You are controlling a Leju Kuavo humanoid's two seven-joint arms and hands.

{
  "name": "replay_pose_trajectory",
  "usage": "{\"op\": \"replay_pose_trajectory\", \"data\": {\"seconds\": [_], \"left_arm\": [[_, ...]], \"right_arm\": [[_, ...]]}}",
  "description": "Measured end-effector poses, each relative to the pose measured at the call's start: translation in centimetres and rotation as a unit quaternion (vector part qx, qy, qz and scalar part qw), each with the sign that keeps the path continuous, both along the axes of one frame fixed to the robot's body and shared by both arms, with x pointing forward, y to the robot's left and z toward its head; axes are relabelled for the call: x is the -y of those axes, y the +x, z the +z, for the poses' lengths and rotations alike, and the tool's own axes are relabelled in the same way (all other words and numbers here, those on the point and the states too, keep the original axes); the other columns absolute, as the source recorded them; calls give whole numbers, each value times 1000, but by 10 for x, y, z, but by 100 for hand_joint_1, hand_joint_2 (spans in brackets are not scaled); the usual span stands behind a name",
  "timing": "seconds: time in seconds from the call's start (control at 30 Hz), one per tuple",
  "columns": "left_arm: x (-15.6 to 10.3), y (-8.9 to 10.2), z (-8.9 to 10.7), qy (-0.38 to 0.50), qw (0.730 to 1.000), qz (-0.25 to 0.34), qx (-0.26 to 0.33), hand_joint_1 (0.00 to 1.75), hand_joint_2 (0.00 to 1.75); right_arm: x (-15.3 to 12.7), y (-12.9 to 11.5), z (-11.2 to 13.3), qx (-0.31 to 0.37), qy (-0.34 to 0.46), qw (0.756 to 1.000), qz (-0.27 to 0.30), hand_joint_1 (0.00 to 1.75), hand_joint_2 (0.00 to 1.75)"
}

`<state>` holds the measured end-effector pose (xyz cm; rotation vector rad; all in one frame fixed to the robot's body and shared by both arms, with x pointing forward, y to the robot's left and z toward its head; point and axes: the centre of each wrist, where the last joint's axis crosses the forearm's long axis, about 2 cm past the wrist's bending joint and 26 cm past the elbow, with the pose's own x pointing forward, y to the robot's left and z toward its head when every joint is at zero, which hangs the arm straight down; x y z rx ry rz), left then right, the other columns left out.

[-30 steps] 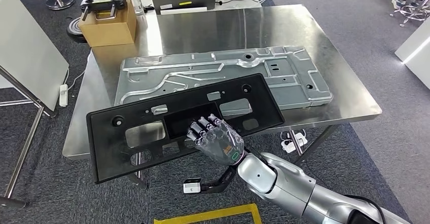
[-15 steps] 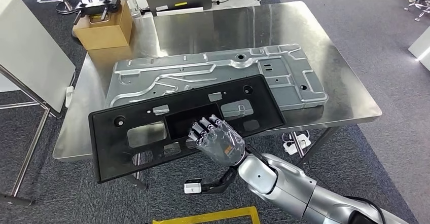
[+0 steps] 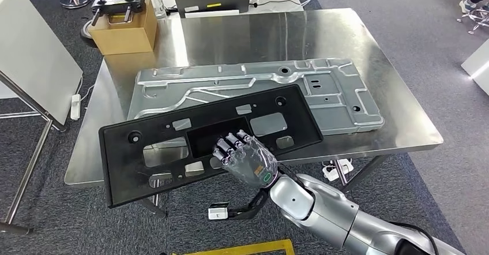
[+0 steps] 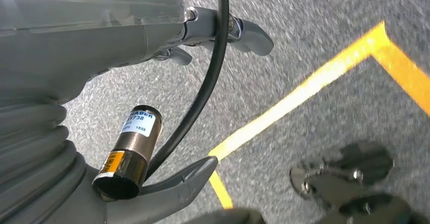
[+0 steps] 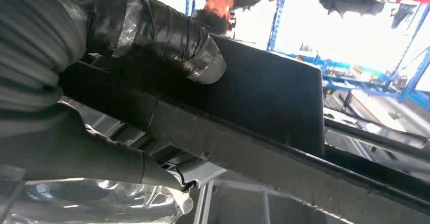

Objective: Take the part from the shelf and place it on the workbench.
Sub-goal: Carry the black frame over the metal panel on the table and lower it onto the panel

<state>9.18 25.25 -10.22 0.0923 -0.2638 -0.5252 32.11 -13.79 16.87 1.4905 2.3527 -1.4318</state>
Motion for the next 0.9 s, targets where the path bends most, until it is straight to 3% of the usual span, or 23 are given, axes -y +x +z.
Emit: {"op": "replay_pose_trajectory", "data": {"seconds": [0.9], "left_arm": [[1,-2,0,2,1000,-1,-2,0,175]], "right_arm": [[0,1,-1,-1,0,1000,-2,175,175]]}}
